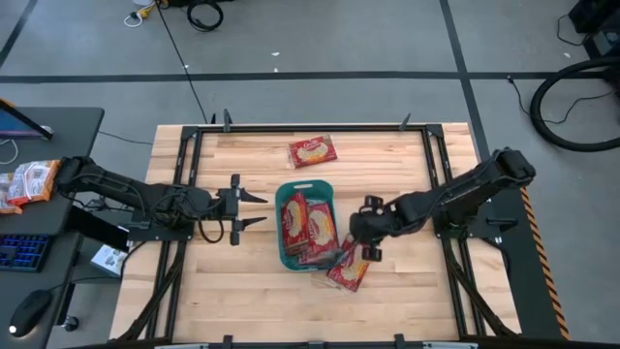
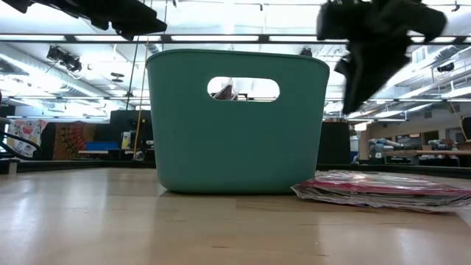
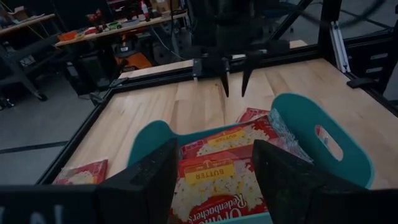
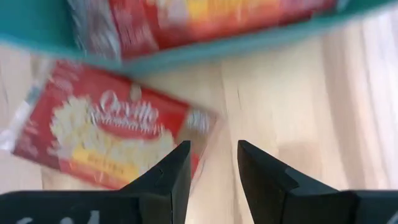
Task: Sort popcorn bags into baskets
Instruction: Put the red popcorn bag into the green bin
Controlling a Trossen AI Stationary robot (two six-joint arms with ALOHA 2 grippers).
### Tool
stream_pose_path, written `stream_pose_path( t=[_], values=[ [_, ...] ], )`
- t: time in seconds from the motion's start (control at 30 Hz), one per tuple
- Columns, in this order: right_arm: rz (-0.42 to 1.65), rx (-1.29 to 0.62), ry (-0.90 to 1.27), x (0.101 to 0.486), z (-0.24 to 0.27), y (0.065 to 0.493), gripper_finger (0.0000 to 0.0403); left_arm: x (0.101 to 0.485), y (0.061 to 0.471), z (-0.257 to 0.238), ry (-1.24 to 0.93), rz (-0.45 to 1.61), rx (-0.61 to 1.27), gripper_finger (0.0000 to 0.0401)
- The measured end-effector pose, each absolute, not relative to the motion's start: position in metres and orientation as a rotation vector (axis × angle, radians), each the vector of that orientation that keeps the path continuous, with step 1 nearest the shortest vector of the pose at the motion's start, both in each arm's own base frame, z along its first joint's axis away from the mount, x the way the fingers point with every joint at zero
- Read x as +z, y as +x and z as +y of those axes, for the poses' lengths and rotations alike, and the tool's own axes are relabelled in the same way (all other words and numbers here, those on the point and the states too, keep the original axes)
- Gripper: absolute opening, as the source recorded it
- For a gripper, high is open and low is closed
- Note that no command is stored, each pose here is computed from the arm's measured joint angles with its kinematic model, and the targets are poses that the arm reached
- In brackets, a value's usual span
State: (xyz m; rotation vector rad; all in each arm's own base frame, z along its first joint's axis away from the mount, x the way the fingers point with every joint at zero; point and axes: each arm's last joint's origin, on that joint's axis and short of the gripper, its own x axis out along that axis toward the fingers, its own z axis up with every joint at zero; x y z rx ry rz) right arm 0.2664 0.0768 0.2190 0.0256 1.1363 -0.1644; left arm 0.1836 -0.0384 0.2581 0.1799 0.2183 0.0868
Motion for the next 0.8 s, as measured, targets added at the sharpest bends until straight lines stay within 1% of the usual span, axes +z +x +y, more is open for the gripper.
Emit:
stream_pose_path(
  t=[0.1, 0.23, 0.43, 0.5, 0.63, 0.8],
  values=[
    [1.186, -0.179, 0.046, 0.213, 0.088, 0.257, 0.0136, 0.258, 0.184, -0.038, 0.152, 0.217, 0.090, 0.0208],
    [1.179, -0.151, 0.031, 0.203, 0.110, 0.246, 0.0135, 0.258, 0.184, -0.038, 0.157, 0.219, 0.089, 0.0208],
    [1.138, -0.137, 0.037, 0.187, 0.138, 0.245, 0.0135, 0.259, 0.184, -0.038, 0.155, 0.209, 0.093, 0.0208],
    [1.158, -0.186, 0.024, 0.179, 0.141, 0.243, 0.0135, 0.260, 0.184, -0.038, 0.153, 0.202, 0.094, 0.0208],
    [1.162, -0.350, 0.046, 0.168, 0.137, 0.243, 0.0135, 0.262, 0.184, -0.038, 0.146, 0.181, 0.095, 0.0208],
    [1.148, -0.403, 0.079, 0.166, 0.128, 0.250, 0.0135, 0.262, 0.184, -0.038, 0.147, 0.181, 0.094, 0.0208]
  ],
)
